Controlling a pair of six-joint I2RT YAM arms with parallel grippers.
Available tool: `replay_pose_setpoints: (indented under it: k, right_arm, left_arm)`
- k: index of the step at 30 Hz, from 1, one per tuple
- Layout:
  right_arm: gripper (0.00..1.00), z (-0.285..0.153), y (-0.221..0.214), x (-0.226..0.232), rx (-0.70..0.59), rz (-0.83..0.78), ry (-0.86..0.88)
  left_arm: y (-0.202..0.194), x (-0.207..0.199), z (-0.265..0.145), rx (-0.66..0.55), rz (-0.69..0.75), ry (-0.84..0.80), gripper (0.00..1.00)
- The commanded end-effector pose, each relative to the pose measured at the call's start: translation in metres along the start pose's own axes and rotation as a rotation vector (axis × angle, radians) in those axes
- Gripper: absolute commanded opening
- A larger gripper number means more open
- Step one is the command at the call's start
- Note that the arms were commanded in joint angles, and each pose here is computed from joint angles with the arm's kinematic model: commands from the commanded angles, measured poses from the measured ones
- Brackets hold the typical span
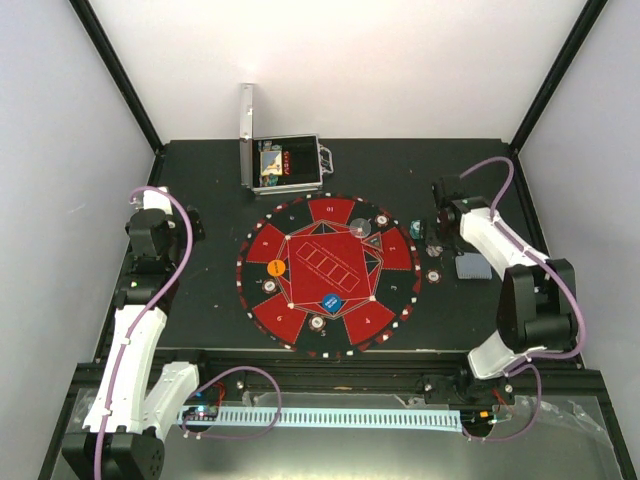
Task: Distribute texas hold em gaming equipment
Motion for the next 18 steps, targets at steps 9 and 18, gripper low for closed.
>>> replay_pose_setpoints:
  k: [9, 18]
  right_arm:
    - [0.83, 0.044, -0.004, 0.003, 0.069, 0.007, -0.016]
    - [0.66, 0.057, 0.008, 0.0, 0.073, 0.021, -0.035]
  left_arm:
    - [0.011, -0.006, -0.006, -0.042, -0.011, -0.033, 0.99]
    - [0.01, -0.006, -0.005, -0.037, -0.009, -0.036, 0.99]
Point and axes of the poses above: each gripper's point midway between its finger pads, its own z axis out along the fingers, its own x axis along the line the jaws close on, y = z × x, the point moved 9 cm from there along -z, back along the fingers, and after that the axes turned 12 degrees about -z, right-handed, at the moved point
